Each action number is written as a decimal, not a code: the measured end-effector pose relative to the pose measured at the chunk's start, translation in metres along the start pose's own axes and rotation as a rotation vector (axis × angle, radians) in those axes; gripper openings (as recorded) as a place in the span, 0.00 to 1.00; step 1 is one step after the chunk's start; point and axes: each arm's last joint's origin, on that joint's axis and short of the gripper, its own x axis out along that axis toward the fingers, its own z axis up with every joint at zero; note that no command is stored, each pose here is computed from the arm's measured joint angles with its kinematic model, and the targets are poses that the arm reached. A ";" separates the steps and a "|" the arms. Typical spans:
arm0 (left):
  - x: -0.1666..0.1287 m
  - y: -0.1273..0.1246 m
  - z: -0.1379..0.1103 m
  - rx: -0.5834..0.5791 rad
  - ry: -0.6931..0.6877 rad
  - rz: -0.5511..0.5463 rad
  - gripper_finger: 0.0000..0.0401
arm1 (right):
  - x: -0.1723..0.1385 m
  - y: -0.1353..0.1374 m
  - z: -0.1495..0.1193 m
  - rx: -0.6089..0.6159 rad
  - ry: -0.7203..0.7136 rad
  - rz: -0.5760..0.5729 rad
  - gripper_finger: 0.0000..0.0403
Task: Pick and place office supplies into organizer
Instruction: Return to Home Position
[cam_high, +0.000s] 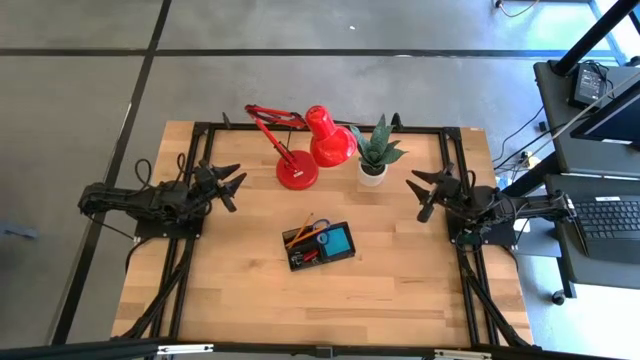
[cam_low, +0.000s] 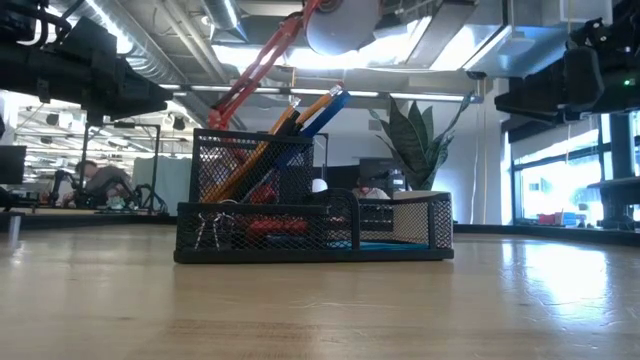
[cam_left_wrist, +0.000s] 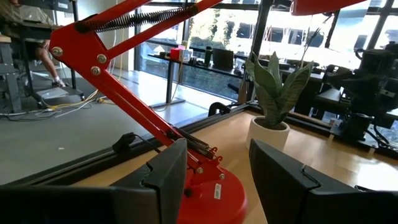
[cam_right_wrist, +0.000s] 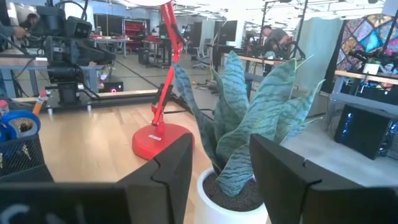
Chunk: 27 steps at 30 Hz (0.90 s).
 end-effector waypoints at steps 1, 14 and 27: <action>0.000 0.000 0.000 0.000 0.000 0.000 0.42 | 0.000 0.000 0.000 0.004 -0.001 0.000 0.40; 0.000 0.000 0.000 0.000 0.000 0.000 0.42 | 0.000 0.000 0.000 0.028 0.000 -0.001 0.40; 0.000 0.000 0.000 0.000 0.000 0.000 0.42 | 0.000 0.000 0.000 0.027 0.000 -0.001 0.40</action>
